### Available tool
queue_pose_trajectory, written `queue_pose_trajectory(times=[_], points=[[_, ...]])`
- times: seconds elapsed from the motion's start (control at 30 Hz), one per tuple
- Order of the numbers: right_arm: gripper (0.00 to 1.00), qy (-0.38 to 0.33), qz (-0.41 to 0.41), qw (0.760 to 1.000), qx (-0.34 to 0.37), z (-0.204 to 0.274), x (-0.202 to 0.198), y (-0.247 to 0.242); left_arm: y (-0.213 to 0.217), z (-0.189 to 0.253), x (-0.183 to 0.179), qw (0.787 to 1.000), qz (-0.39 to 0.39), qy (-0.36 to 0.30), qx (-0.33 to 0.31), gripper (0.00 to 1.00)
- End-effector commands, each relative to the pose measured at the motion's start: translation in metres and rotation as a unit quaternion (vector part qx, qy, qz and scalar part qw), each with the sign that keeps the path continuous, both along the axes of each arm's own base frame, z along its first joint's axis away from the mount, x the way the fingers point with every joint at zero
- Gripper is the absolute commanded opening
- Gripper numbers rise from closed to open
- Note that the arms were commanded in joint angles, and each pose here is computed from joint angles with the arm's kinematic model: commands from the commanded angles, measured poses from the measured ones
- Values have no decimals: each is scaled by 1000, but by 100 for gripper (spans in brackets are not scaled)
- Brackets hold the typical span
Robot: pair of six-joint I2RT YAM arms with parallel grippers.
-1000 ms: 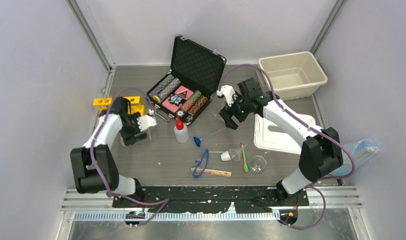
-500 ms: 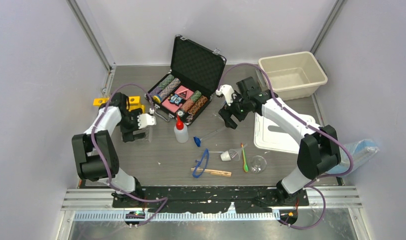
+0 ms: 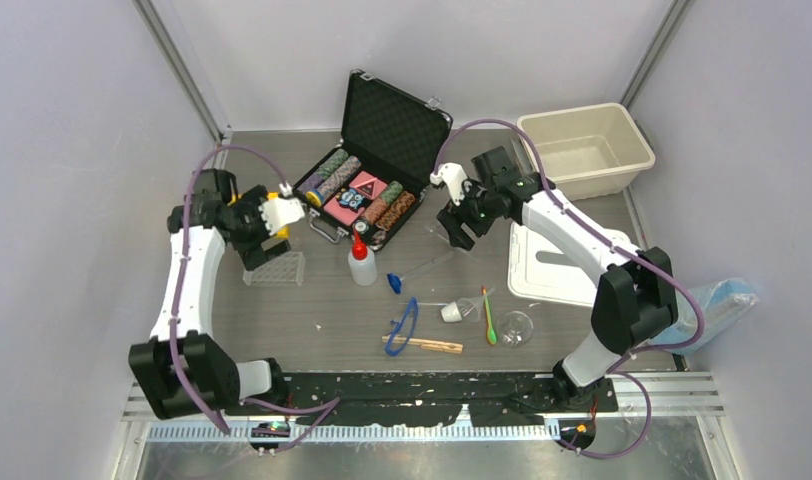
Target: Organize the chemistry lab equipment
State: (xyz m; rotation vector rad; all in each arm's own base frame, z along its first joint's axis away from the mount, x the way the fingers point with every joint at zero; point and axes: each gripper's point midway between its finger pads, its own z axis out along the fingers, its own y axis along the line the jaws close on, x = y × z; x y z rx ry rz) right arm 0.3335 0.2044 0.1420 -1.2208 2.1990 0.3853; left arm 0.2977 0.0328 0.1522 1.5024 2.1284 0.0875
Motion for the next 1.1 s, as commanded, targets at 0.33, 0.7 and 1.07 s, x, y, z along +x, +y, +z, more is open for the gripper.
queue_pose_trajectory(times=[0.33, 0.7, 1.07], points=[[64, -25, -140, 990, 12, 12, 97, -1, -66, 106, 8, 950, 154, -63, -263, 100], [60, 65, -392, 917, 33, -48, 122, -6, -50, 114, 24, 941, 206, -98, -250, 100], [60, 80, -415, 906, 38, -84, 123, 15, -46, 105, 27, 942, 217, -79, -243, 100]])
